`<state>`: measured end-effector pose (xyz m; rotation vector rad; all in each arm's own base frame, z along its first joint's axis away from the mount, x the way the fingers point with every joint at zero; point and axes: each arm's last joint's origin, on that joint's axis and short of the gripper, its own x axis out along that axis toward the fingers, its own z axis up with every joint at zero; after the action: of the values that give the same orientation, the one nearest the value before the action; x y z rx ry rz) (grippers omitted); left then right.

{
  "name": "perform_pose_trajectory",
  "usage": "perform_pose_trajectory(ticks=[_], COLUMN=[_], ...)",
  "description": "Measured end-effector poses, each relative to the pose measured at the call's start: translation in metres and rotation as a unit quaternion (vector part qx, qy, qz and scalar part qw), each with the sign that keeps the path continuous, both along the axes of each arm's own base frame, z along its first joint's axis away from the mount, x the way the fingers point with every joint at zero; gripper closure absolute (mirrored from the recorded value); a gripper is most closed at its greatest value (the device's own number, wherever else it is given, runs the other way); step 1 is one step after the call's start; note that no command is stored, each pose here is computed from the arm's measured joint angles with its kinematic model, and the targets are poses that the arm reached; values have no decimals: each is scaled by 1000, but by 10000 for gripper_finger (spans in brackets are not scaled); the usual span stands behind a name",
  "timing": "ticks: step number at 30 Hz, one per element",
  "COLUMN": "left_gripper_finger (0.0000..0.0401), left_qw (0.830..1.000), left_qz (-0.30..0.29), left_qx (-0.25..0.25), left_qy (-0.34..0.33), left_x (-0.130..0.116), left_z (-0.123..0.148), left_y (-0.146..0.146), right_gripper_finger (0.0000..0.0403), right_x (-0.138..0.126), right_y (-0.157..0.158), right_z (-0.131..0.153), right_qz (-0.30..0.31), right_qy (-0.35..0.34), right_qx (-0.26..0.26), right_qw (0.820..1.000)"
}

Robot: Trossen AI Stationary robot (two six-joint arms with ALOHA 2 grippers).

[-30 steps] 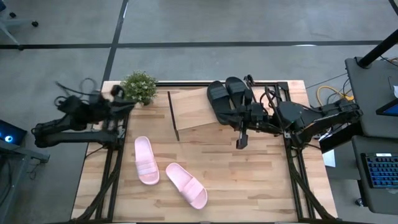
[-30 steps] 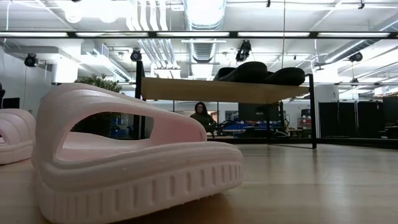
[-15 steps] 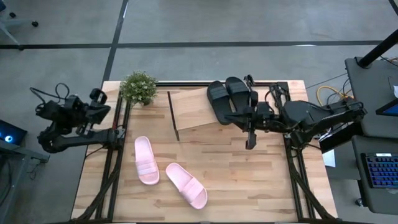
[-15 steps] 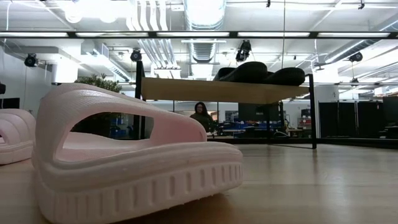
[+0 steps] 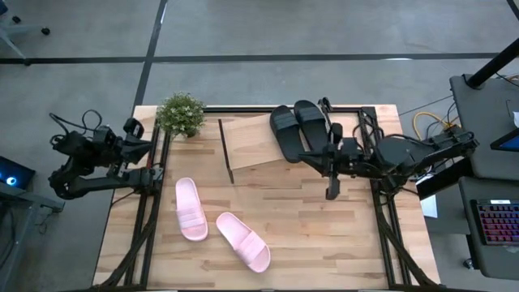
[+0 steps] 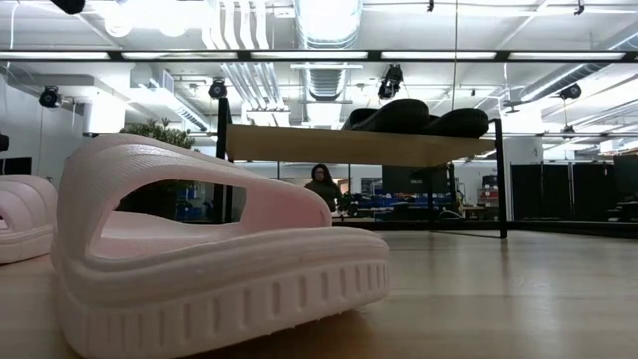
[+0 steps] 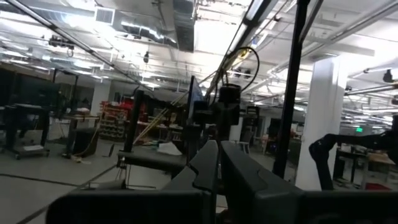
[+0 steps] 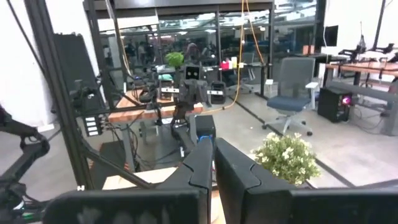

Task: Pick and place slides into the shelf
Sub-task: Put the bottom pink slipper on the shelf

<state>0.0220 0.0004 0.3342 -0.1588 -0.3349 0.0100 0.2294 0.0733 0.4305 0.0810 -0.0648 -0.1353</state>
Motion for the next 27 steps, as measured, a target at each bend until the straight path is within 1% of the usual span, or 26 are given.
perform_pose_trajectory(ticks=[5, 9, 12, 15, 17, 19, 22, 25, 27], left_gripper_finger=[397, 397, 397, 397, 397, 397, 397, 397, 397], left_qw=[1000, 1000, 1000, 1000, 1000, 1000, 1000, 1000, 1000], left_qz=[-1, -1, 2, 4, 4, 5, 8, 8, 9], left_qx=[-3, -3, -4, -2, -1, 0, 6, 5, 4], left_qy=[-3, -6, -6, -4, -2, -1, 11, 19, 20], left_x=[-2, -3, -3, -2, -1, -1, -1, -1, -1], left_z=[0, 0, 0, 0, 0, 0, -3, -5, -5], left_y=[0, 0, 0, 0, 0, 0, 0, 0, 0], right_gripper_finger=[394, 394, 394, 394, 394, 394, 394, 395, 395], right_x=[0, 9, 13, 14, 14, 11, -1, -28, -45], right_y=[-2, -20, -42, -65, -73, -72, -64, -57, -52], right_z=[0, -2, 1, 4, 4, 6, 8, 8, 2], right_qz=[-19, 1, -29, -59, -72, -77, -105, -131, -128], right_qy=[0, 1, -18, -28, -28, -25, -6, 13, 10], right_qx=[3, 5, 11, 6, 1, -21, -52, -54, -47], right_qw=[1000, 1000, 999, 998, 997, 996, 993, 990, 991])
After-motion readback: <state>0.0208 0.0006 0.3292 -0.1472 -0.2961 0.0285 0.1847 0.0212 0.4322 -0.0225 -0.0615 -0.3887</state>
